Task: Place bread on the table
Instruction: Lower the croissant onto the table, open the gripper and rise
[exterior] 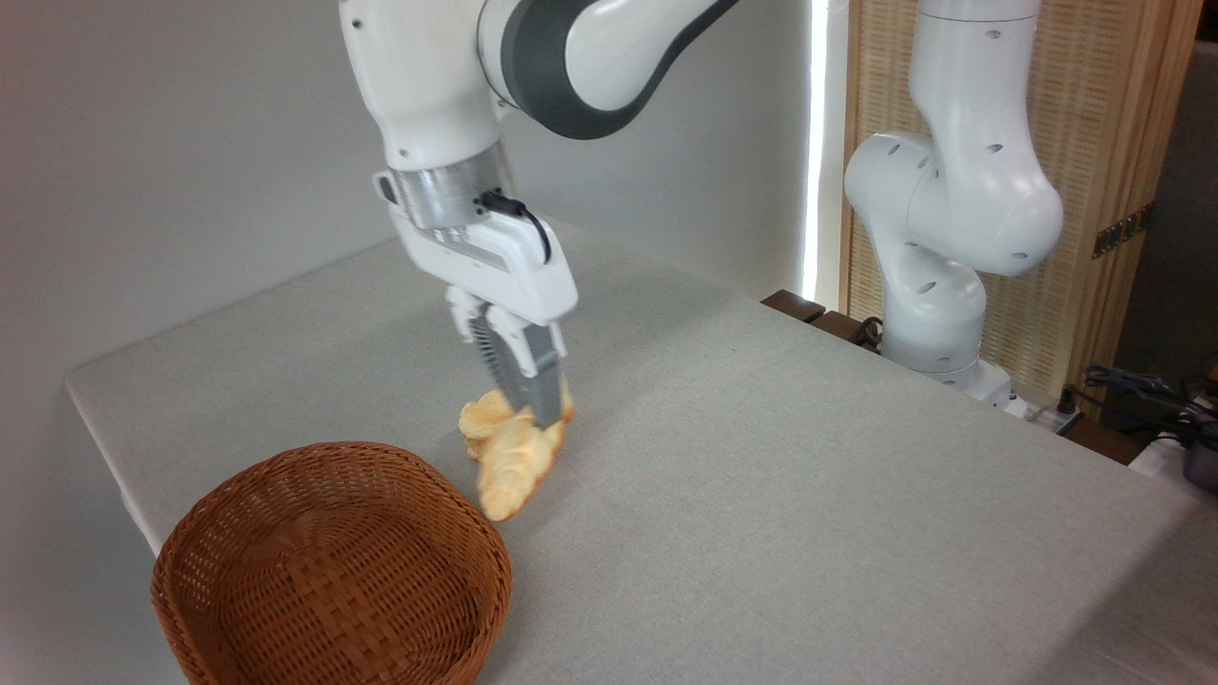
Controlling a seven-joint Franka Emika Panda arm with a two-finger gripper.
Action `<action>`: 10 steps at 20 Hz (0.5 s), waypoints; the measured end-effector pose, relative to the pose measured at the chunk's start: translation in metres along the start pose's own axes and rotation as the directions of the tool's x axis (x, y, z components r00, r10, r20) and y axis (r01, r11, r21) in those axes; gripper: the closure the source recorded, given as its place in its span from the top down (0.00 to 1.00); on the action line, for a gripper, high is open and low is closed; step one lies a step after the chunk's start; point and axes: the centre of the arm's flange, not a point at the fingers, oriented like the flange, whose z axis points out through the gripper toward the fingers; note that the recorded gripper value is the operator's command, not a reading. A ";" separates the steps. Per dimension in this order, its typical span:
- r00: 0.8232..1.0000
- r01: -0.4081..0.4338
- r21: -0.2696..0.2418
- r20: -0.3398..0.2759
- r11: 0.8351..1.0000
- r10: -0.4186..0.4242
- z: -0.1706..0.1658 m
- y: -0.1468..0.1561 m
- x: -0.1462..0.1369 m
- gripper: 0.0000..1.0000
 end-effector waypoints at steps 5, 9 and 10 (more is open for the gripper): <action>0.996 -0.063 -0.046 0.060 0.997 0.066 0.027 0.015 -0.005 1.00; 0.996 -0.069 -0.040 0.048 0.997 0.071 0.025 0.017 -0.002 1.00; 0.997 -0.069 -0.029 0.032 0.997 0.070 0.017 0.016 0.000 1.00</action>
